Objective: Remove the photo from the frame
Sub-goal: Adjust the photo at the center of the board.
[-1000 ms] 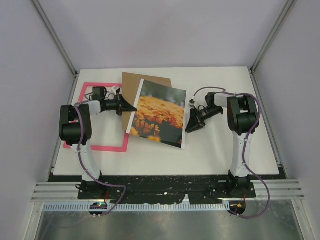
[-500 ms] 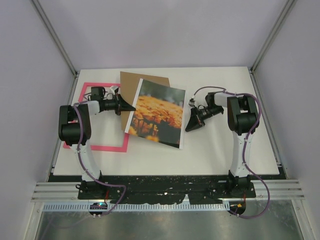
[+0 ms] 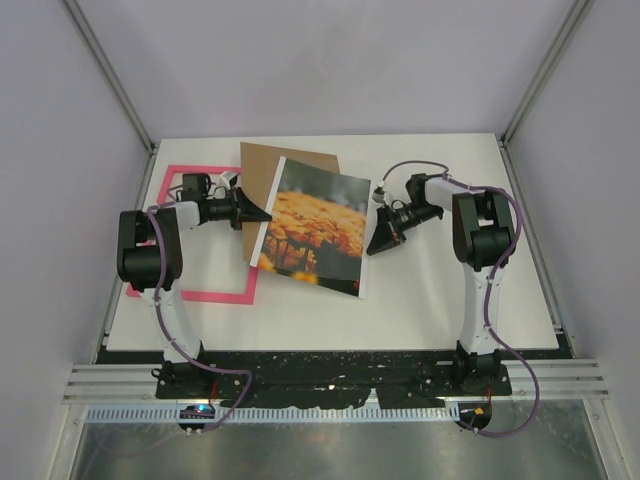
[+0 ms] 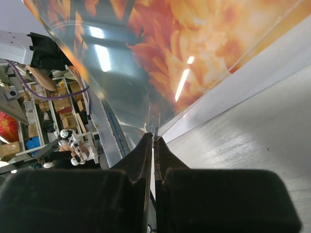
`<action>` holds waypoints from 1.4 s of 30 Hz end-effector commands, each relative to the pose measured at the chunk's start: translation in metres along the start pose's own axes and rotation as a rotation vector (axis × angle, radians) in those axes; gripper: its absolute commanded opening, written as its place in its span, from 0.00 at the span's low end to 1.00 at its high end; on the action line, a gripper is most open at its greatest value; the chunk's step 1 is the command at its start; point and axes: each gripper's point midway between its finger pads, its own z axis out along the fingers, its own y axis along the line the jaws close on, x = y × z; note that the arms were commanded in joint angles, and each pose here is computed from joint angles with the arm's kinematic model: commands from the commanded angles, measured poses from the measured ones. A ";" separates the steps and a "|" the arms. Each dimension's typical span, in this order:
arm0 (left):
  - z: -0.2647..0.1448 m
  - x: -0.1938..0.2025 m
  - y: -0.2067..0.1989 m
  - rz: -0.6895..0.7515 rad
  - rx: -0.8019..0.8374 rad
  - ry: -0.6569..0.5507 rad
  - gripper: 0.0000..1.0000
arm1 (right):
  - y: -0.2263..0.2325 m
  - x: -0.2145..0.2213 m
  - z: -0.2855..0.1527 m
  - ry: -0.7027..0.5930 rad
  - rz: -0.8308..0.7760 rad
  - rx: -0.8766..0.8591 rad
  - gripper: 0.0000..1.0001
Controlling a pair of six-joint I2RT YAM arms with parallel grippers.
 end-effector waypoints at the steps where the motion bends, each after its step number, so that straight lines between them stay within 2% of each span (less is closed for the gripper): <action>1: -0.006 0.004 -0.028 0.069 0.073 0.031 0.18 | 0.008 -0.015 0.001 0.008 -0.101 0.048 0.08; 14: -0.005 0.005 -0.027 0.064 0.078 0.040 0.20 | -0.008 -0.040 -0.002 0.100 -0.203 0.219 0.08; 25: -0.004 0.006 -0.027 0.063 0.079 0.043 0.20 | 0.010 -0.040 0.023 0.160 -0.257 0.198 0.08; 31: -0.004 0.006 -0.027 0.063 0.078 0.044 0.21 | 0.013 -0.044 0.026 0.145 -0.263 0.192 0.08; 33: -0.004 0.006 -0.027 0.064 0.079 0.043 0.19 | 0.013 -0.046 0.025 0.139 -0.264 0.200 0.08; 38: -0.004 0.006 -0.027 0.066 0.079 0.043 0.05 | 0.012 -0.052 0.023 0.127 -0.277 0.217 0.08; 42: -0.004 0.006 -0.026 0.061 0.078 0.044 0.03 | 0.010 -0.059 0.020 0.110 -0.289 0.244 0.08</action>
